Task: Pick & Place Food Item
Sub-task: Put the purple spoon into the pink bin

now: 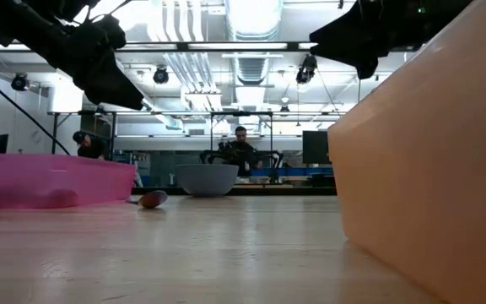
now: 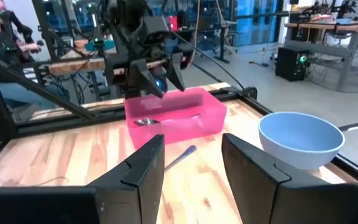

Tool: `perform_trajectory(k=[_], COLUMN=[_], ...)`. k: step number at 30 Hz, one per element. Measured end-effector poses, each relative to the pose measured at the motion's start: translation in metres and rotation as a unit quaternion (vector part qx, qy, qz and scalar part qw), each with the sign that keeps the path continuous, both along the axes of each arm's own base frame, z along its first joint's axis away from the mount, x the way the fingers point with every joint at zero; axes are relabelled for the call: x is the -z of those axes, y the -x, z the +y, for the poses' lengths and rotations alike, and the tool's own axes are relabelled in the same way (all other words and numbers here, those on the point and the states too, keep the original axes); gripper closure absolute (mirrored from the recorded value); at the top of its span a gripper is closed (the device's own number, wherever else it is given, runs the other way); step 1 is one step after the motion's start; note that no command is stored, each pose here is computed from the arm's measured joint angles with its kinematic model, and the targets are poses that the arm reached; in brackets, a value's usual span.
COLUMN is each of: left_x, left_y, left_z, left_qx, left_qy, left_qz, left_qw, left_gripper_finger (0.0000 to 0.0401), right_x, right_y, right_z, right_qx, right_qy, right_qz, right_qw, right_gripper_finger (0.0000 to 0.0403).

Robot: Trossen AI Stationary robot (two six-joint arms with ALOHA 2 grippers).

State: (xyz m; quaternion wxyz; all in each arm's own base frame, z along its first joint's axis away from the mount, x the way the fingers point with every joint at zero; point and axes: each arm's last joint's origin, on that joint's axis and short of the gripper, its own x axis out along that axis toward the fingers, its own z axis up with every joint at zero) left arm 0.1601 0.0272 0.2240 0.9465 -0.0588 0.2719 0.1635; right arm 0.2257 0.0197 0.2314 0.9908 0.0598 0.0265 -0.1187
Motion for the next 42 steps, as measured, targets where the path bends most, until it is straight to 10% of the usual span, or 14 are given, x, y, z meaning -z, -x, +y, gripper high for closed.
perform_trajectory(k=[10,16,32,42], left_x=[0.000,-0.001,-0.024,0.021], left_y=[0.000,0.000,-0.021,-0.056], left_z=[0.000,0.000,-0.006,-0.004], left_qx=[-0.010,-0.083,0.023,0.078], left_qy=[0.016,0.125,0.047,0.008], left_qz=[-0.006,-0.049,0.095,0.236], left_qw=[1.000,0.988,0.994,0.969], left_gripper_finger=[0.0163,0.0163,0.0163,0.0163], right_x=[0.004,0.005,0.005,0.005], right_y=[-0.003,-0.003,-0.003,-0.003], right_z=[0.000,0.000,0.000,0.000], right_qx=[0.000,0.000,0.000,0.000], right_qy=[0.001,0.001,0.002,0.002], right_qz=[0.010,0.010,0.011,0.012], right_qw=[1.000,1.000,1.000,1.000], right_gripper_finger=[0.0246,0.0246,0.0246,0.0246])
